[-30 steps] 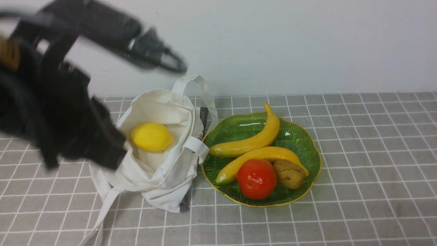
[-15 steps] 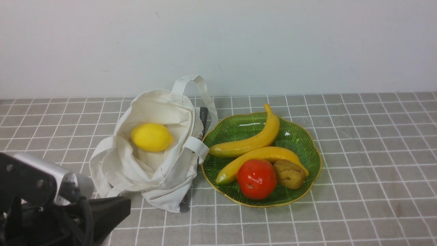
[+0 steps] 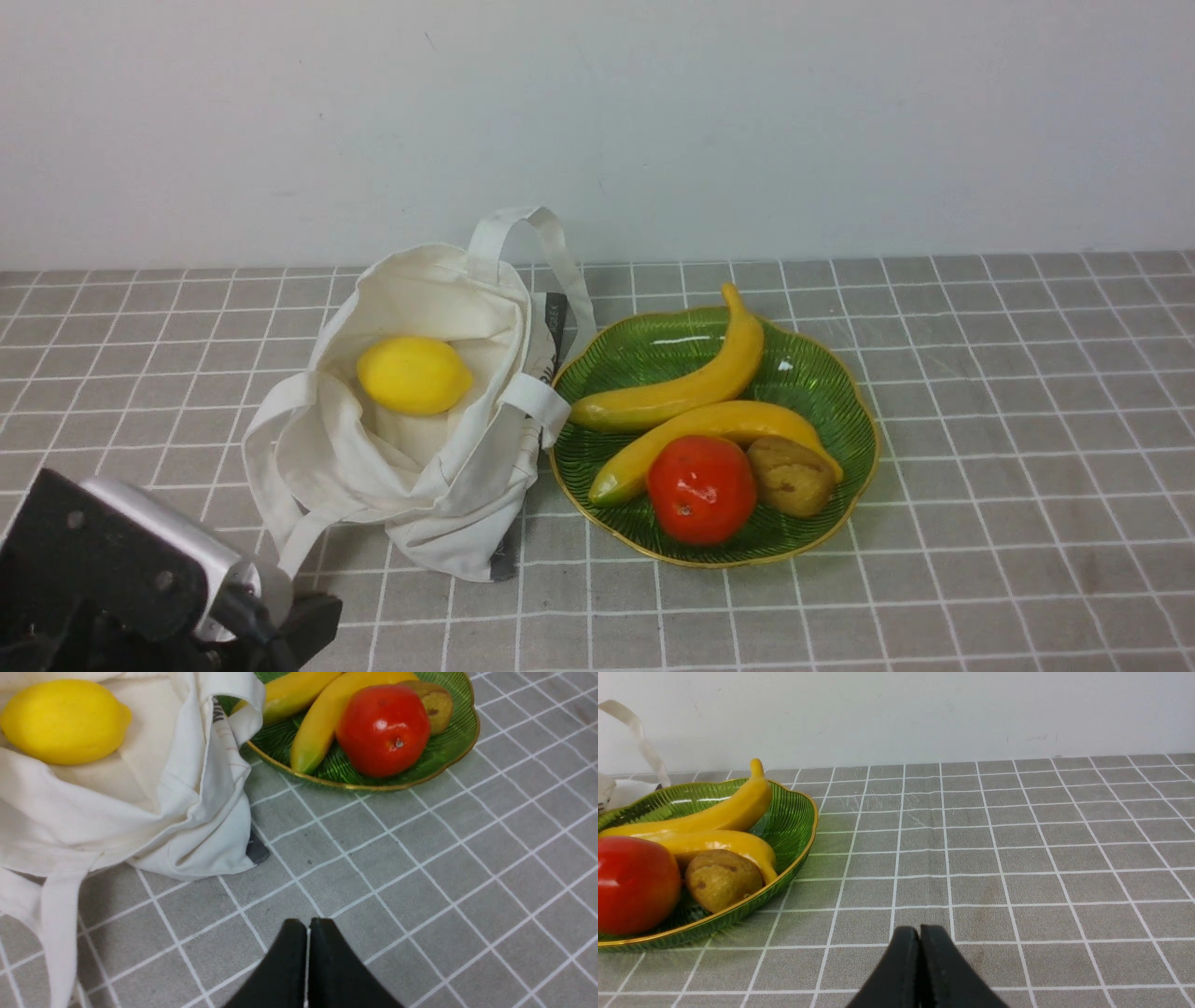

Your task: Take the fruit out of the bag on the grey coffee tablecloth and place them on the plate.

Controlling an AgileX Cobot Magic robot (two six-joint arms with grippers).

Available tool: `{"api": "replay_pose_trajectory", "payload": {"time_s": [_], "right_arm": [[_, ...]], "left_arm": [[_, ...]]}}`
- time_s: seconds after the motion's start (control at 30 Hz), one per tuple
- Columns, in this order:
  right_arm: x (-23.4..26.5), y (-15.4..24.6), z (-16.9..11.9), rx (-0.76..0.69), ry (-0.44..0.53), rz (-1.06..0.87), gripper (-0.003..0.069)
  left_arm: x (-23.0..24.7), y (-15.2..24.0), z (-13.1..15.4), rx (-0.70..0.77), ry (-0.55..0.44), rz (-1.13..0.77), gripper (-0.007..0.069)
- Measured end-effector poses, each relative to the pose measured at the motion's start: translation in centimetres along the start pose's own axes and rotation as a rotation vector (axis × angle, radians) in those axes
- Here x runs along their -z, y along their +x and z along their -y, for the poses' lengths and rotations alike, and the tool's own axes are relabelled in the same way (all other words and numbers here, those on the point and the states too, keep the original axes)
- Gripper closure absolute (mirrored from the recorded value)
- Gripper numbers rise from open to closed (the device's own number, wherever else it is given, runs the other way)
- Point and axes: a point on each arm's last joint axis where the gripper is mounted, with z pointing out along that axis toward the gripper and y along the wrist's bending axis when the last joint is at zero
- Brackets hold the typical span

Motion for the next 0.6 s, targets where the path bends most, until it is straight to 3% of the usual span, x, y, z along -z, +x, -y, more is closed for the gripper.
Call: {"api": "replay_pose_trajectory", "payload": {"time_s": [0.17, 0.27, 0.47, 0.6], "right_arm": [[0.0, 0.0, 0.0, 0.0, 0.0, 0.0, 0.0673], [0.0, 0.0, 0.0, 0.0, 0.0, 0.0, 0.0673], [0.0, 0.0, 0.0, 0.0, 0.0, 0.0, 0.0673], [0.0, 0.0, 0.0, 0.0, 0.0, 0.0, 0.0673]], "left_arm": [[0.9, 1.1, -0.2, -0.057, -0.027, 0.038, 0.0633], [2.1, 2.4, -0.9, -0.036, -0.093, 0.108, 0.0633], [3.3, 6.8, -2.9, 0.05, -0.344, 0.238, 0.0633], [3.0, 8.8, -3.2, 0.053, -0.41, 0.265, 0.0633]]}}
